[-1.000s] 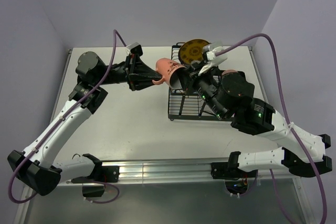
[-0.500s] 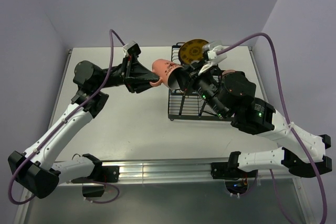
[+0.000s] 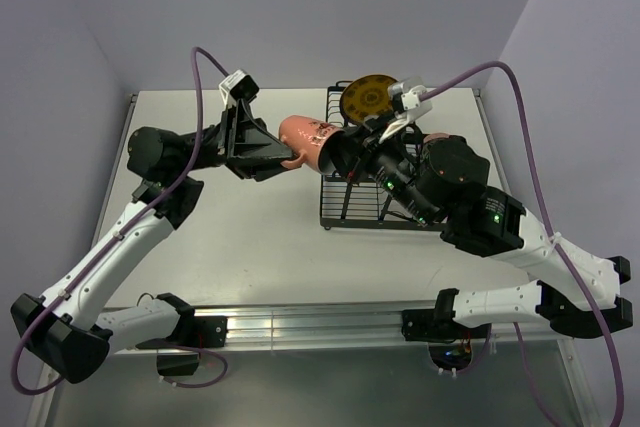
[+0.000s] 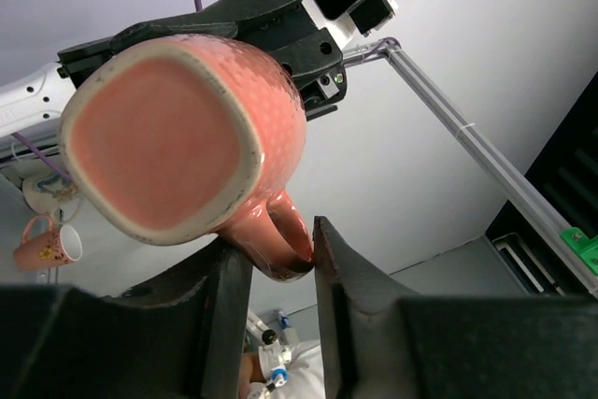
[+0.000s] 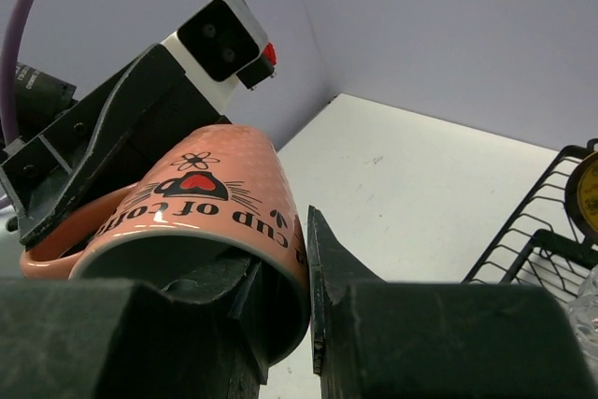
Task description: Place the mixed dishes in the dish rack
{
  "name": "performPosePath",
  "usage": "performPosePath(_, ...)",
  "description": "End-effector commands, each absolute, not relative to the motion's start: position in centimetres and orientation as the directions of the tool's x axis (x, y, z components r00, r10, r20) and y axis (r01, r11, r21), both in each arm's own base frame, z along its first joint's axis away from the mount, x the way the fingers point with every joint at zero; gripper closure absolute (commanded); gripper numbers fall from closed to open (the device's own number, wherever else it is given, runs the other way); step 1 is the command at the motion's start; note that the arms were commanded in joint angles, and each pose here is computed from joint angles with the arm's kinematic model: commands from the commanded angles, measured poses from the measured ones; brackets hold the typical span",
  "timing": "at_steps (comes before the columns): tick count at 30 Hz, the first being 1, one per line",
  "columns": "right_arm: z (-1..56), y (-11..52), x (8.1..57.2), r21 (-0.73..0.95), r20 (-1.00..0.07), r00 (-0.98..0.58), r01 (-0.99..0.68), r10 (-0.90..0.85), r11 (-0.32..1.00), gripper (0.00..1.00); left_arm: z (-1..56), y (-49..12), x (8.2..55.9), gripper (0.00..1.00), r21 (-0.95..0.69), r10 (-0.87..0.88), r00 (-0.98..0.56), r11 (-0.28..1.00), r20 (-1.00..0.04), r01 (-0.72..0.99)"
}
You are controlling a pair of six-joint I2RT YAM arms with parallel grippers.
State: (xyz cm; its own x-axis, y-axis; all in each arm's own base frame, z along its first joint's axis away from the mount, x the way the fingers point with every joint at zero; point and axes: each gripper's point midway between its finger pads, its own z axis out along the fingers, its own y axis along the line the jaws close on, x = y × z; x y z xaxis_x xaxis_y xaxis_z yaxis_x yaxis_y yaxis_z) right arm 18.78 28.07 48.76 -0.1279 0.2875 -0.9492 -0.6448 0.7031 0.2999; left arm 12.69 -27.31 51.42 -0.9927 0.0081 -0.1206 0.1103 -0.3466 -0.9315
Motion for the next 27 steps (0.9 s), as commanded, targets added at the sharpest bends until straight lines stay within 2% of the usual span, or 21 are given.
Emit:
performPosePath(1,50.6,29.3,17.2,0.306,-0.942,-0.128,-0.708,0.310,0.637,1.00,52.9,-26.8,13.5,0.67,-0.914,0.056,-0.988,-0.374,0.146,-0.156)
performPosePath(4,50.5,29.2,17.4,0.268,-0.955,-0.098,-0.694,0.281,0.669,1.00,52.1,-26.8,13.7,0.74,-0.914,0.040,-0.982,-0.361,0.184,-0.186)
performPosePath(9,49.3,29.6,17.8,0.198,-0.976,-0.071,-0.674,0.205,0.712,1.00,50.8,-26.9,13.9,0.76,-0.912,0.028,-0.968,-0.330,0.248,-0.244)
performPosePath(11,49.0,29.4,17.9,0.176,-0.981,-0.057,-0.666,0.186,0.725,1.00,50.4,-26.9,13.8,0.73,-0.913,0.029,-0.965,-0.320,0.259,-0.254)
performPosePath(13,48.7,29.2,18.0,0.155,-0.985,-0.046,-0.661,0.166,0.734,1.00,49.8,-27.0,13.8,0.63,-0.913,0.028,-0.960,-0.303,0.279,-0.274)
performPosePath(19,48.3,28.7,18.0,0.111,-0.992,-0.023,-0.655,0.127,0.748,1.00,49.4,-27.0,14.3,0.57,-0.910,0.020,-0.953,-0.292,0.302,-0.294)
performPosePath(22,48.1,28.3,18.1,0.110,-0.991,-0.016,-0.642,0.131,0.758,1.00,49.7,-27.2,14.5,0.66,-0.913,0.021,-0.956,-0.290,0.292,-0.286)
performPosePath(23,48.0,28.3,18.2,0.107,-0.992,-0.014,-0.641,0.128,0.760,1.00,49.7,-27.2,14.5,0.75,-0.913,0.024,-0.956,-0.289,0.293,-0.288)
performPosePath(25,47.8,28.3,18.2,0.099,-0.993,-0.011,-0.642,0.121,0.760,1.00,50.0,-27.3,14.5,0.85,-0.914,0.032,-0.958,-0.292,0.286,-0.283)
performPosePath(26,47.8,28.3,18.2,0.097,-0.993,-0.010,-0.642,0.118,0.760,1.00,50.0,-27.3,14.6,0.98,-0.913,0.030,-0.957,-0.292,0.288,-0.284)
performPosePath(27,47.6,28.4,18.1,0.094,-0.993,-0.010,-0.645,0.114,0.759,1.00,50.0,-27.3,14.7,1.00,-0.913,0.030,-0.957,-0.292,0.288,-0.284)
